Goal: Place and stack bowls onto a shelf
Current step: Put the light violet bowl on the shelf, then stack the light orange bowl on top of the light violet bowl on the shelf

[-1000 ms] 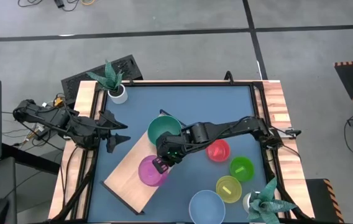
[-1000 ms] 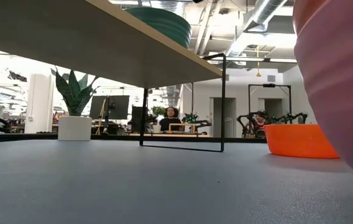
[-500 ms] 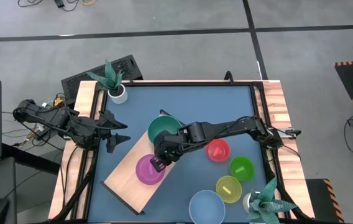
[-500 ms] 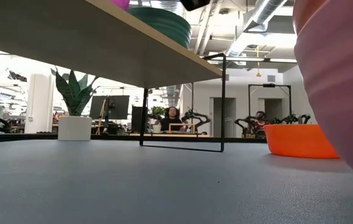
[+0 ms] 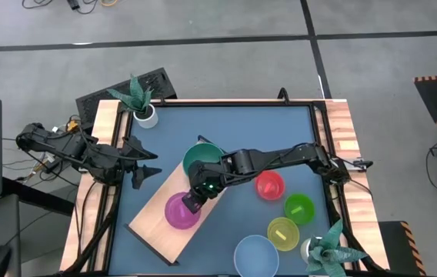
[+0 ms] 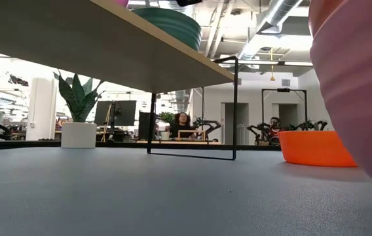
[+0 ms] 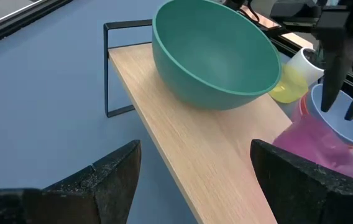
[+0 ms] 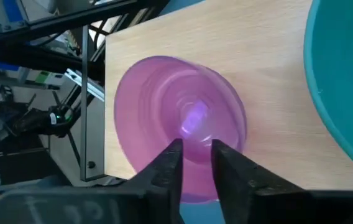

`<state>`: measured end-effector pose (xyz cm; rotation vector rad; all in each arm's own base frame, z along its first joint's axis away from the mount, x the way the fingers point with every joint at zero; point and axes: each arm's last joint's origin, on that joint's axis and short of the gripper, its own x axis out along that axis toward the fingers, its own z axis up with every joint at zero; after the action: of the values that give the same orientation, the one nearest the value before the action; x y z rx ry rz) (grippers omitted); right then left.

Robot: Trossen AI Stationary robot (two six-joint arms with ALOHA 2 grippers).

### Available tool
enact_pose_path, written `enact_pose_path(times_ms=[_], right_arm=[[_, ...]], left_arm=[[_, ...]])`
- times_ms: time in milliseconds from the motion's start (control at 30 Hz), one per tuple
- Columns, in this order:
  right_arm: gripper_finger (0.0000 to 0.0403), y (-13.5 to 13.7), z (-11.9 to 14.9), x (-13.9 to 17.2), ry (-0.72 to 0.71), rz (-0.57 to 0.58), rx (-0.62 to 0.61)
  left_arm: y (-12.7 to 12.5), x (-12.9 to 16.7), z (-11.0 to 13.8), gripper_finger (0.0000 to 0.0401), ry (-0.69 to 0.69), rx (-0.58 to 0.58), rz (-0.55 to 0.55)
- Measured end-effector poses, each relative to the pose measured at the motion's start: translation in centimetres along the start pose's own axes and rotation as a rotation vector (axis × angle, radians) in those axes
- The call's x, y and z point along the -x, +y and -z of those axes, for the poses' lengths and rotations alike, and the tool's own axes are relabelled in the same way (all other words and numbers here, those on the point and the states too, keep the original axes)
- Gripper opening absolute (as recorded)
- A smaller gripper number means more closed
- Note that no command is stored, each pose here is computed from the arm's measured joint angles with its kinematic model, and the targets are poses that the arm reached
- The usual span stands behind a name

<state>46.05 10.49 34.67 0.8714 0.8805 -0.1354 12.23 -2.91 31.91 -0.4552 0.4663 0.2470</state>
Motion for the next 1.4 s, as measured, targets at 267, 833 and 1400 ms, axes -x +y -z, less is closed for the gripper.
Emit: enact_pose_path(times_ms=[267, 833, 1400], right_arm=[[0.0175, 0.0, -0.3, 1.7, 0.03, -0.021, -0.021], [0.0177, -3.5, 9.0, 7.7, 0.13, 0.592, -0.001], [0.0219, -14.3, 14.4, 1.7, 0.238, 0.652, -0.045]], left_arm=[[0.0, 0.0, 0.0, 0.0286, 0.0, 0.008, 0.0], [0.0, 0.0, 0.0, 0.0286, 0.002, 0.011, -0.003], [0.0, 0.0, 0.0, 0.0286, 0.002, 0.033, -0.004]])
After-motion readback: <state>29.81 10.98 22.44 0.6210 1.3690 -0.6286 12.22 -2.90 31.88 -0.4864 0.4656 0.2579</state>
